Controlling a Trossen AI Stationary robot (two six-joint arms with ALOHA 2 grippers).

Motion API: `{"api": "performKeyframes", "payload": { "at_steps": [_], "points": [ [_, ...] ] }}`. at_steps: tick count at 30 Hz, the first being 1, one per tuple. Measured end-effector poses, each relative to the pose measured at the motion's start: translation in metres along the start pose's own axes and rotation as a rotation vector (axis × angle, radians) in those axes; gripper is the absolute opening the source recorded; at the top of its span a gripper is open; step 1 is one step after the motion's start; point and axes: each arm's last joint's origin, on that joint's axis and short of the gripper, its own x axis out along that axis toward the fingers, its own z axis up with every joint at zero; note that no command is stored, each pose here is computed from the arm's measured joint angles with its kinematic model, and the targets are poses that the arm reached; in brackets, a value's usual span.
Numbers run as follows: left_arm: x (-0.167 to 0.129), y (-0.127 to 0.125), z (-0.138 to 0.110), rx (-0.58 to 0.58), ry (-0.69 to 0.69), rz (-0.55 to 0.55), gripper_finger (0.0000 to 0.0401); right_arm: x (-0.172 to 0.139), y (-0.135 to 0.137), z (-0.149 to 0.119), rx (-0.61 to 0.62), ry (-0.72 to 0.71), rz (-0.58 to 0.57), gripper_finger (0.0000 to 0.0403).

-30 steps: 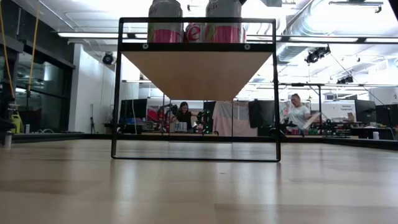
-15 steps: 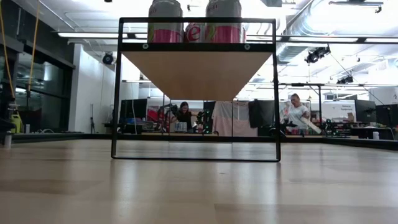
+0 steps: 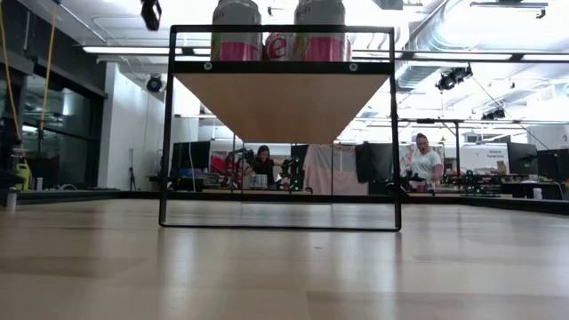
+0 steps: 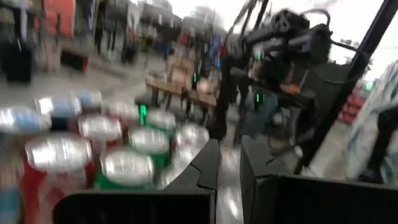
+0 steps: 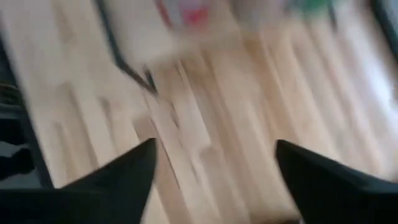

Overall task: Place canned beverage on shelf
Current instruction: Put the pink white soda can on the shelf

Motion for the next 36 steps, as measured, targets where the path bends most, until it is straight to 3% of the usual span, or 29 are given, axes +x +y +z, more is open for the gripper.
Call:
{"api": "performKeyframes", "payload": {
  "at_steps": [3,6,8,10,13,16,21,27,36],
  "points": [
    [-0.004,-0.004,-0.01,-0.042,0.104,-0.008,0.0,0.026,-0.006,-0.032,0.138,0.016,0.017,0.021],
    [-0.011,-0.011,-0.025,-0.102,0.244,0.009,0.0,0.053,-0.003,-0.048,0.292,-0.09,0.156,0.0075],
    [-0.017,-0.017,-0.034,-0.123,0.322,0.041,0.0,0.073,0.003,-0.05,0.371,-0.192,0.263,0.0021],
    [-0.021,-0.024,-0.043,-0.138,0.379,0.078,0.0,0.092,0.011,-0.046,0.461,-0.311,0.348,0.0024],
    [-0.022,-0.036,-0.058,-0.161,0.347,0.073,0.0,0.112,0.02,-0.034,0.546,-0.469,0.45,0.0019],
    [-0.022,-0.045,-0.083,-0.172,0.323,0.101,0.0,0.124,0.024,-0.024,0.57,-0.567,0.414,0.0004],
    [-0.018,-0.05,-0.123,-0.183,0.287,0.198,0.0,0.139,0.026,-0.006,0.629,-0.561,0.313,0.0001],
    [-0.01,-0.053,-0.125,-0.119,0.267,0.225,0.0,0.148,0.033,0.009,0.636,-0.499,0.222,0.0],
    [0.003,-0.045,-0.118,-0.029,0.202,0.259,0.0,0.161,0.042,0.027,0.635,-0.49,0.185,0.0]
  ]
}}
